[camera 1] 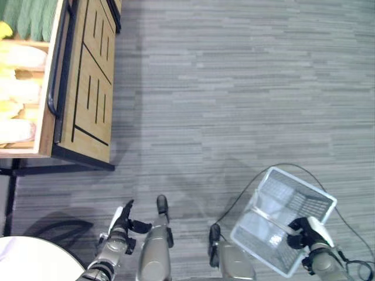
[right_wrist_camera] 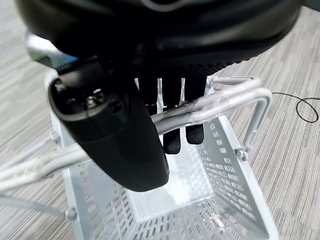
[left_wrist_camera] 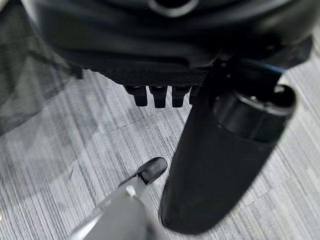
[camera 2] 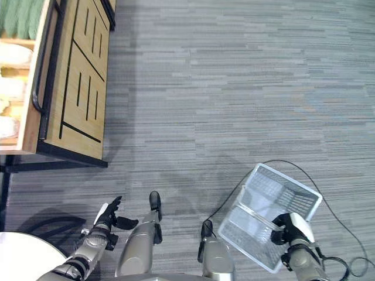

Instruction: Get the vegetables into the basket

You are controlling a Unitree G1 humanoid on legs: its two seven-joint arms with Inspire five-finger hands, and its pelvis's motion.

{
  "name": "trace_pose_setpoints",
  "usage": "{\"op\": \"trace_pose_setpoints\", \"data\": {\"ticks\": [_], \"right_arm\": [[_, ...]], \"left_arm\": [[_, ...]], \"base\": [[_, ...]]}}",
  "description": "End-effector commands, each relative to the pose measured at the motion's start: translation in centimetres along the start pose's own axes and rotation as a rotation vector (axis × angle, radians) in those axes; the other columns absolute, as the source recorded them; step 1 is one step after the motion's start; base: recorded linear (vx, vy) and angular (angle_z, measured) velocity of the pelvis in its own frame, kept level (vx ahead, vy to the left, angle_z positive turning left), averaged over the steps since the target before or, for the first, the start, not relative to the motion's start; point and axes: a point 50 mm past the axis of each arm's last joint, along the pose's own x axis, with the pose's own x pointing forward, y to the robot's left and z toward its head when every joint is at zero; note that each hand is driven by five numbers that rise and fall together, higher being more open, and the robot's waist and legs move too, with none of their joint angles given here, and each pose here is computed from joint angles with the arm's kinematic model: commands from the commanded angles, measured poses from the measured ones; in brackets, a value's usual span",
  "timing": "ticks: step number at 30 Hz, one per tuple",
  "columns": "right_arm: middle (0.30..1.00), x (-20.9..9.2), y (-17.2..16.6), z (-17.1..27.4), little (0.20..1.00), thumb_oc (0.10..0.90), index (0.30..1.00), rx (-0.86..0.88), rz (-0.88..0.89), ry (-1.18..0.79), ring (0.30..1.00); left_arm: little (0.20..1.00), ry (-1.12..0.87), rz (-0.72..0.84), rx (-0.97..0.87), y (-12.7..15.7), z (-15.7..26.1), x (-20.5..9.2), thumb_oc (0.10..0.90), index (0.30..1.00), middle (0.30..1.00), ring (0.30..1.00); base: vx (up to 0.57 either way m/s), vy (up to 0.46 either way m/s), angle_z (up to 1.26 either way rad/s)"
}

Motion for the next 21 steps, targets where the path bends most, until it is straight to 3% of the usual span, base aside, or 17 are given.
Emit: {"op": "trace_pose_setpoints", "data": {"ticks": [1, 9, 21], "right_arm": [[0.300, 0.7, -4.0, 1.2, 0.300, 0.400, 0.300, -0.001, -0.141, -0.071, 0.300], [0.300, 1.4, -4.0, 2.8, 0.300, 0.400, 0.300, 0.016, -0.155, -0.102, 0.300], [0.300, 0.8, -4.7, 0.1, 0.300, 0.400, 0.300, -0.011, -0.146, -0.017, 0.300]], "left_arm": [[1.000, 0.073, 0.001, 0.031, 0.2, -3.3, -1.4, 0.900, 1.000, 1.000, 1.000], [1.000, 0.088, 0.040, 0.016, 0.9, -3.2, -1.0, 0.900, 1.000, 1.000, 1.000], [1.000, 0.067, -0.039, 0.047, -1.4, -2.6, -1.1, 0.900, 1.000, 1.000, 1.000]], "base": [[0.22, 0.345, -0.07], [0.21, 0.154, -0.01], [0.36, -0.163, 0.49]]}}
